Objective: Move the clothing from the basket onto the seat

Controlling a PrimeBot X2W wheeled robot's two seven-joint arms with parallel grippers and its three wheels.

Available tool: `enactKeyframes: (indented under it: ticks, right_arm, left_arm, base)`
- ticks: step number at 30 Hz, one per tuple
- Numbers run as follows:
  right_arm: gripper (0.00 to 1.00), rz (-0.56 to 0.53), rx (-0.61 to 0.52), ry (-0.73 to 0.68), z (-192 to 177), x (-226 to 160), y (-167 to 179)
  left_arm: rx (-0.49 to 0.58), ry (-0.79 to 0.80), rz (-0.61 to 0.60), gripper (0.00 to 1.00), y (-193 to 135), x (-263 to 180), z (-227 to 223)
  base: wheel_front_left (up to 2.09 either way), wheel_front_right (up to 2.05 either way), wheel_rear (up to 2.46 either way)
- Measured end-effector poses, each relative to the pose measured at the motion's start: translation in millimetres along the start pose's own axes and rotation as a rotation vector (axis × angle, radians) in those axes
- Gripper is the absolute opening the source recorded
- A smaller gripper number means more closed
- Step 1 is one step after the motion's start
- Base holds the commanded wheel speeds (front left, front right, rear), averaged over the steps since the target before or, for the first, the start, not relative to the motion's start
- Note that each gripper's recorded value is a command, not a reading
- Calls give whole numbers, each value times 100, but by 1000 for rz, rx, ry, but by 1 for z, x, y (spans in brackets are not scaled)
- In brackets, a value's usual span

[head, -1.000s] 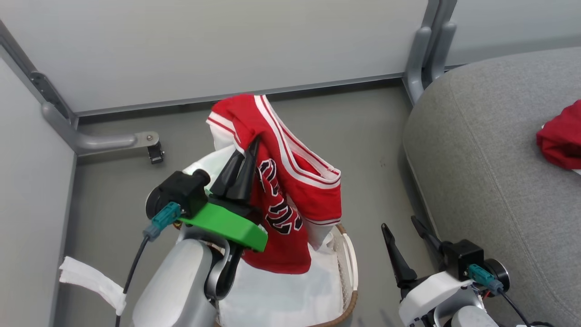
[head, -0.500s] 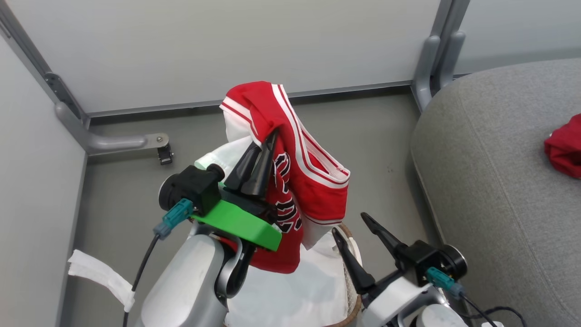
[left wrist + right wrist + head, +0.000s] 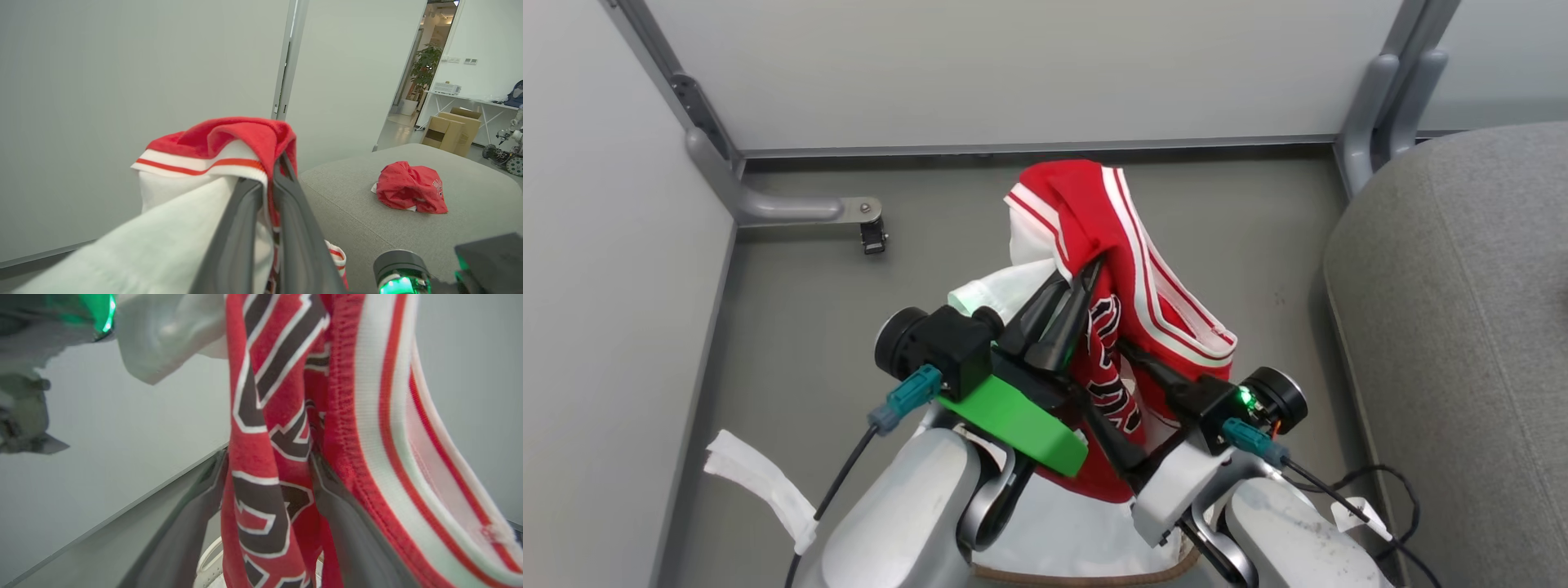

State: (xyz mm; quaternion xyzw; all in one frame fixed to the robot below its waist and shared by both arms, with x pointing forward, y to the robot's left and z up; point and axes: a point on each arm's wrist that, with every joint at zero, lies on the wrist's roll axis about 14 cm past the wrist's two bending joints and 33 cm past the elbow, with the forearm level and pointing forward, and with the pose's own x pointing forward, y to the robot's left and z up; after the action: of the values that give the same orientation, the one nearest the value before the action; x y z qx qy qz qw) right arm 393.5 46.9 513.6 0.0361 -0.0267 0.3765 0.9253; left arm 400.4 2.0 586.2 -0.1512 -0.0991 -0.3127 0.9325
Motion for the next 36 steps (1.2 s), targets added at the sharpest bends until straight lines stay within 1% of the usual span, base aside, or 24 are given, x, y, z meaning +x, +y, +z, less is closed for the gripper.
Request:
enactKeyframes:
  ticks: [1, 2, 3, 4, 5, 8, 12, 13, 14, 15, 20, 23, 26, 29, 36]
  right_arm:
    - [100, 5, -2, 10, -3, 3, 0]
    - [94, 8, -4, 16, -4, 5, -1]
    - [73, 11, -5, 25, -7, 8, -1]
    - [24, 14, 4, 35, -10, 9, -1]
    - [0, 17, 14, 43, -13, 9, 1]
    - [0, 36, 38, 48, -15, 11, 8]
    - [0, 13, 46, 27, -9, 11, 1]
    - [0, -6, 52, 22, -7, 10, -5]
    - [0, -16, 49, 17, -7, 9, -8]
    - [0, -24, 44, 15, -6, 8, -11]
    - [0, -78, 38, -8, 0, -2, -26]
    - [0, -157, 52, -14, 0, -16, -47]
    - [0, -237, 57, -41, 7, -31, -69]
    - [0, -286, 49, -58, 13, -45, -80]
    - [0, -439, 23, -70, 19, -87, -113]
  left_arm:
    - [-5, 0, 0, 0, -1, -1, 0]
    - [-8, -1, 0, 0, -1, -2, 1]
    - [-12, -4, -1, 0, -2, -3, 1]
    - [-18, -5, -2, 0, -3, -4, 2]
    - [-23, -7, 0, 0, -3, -4, 3]
    - [-24, -10, 11, 0, -1, -6, 4]
    - [-13, -6, 28, 0, 4, -6, 3]
    - [-5, -8, 30, 7, 6, -4, 3]
    - [-1, -12, 32, 70, 7, -3, 4]
    - [1, -14, 38, 100, 8, -2, 4]
    - [8, 10, 40, 100, 11, 2, -8]
    - [11, 34, 29, 100, 10, 7, -19]
    - [-3, 45, 14, 100, 6, 13, -27]
    - [-19, 73, -13, 100, -1, 18, -41]
    - [-49, 131, -109, 100, -27, 38, -71]
  base:
    - [0, 0, 0]
    - [0, 0, 0]
    - [0, 0, 0]
    - [0, 0, 0]
    - [0, 0, 0]
    - [0, 0, 0]
    - [0, 0, 0]
    - [0, 0, 0]
    - [0, 0, 0]
    - [0, 0, 0]
    - [0, 0, 0]
    - [0, 0, 0]
    - [0, 0, 0]
    - [0, 0, 0]
    - [0, 0, 0]
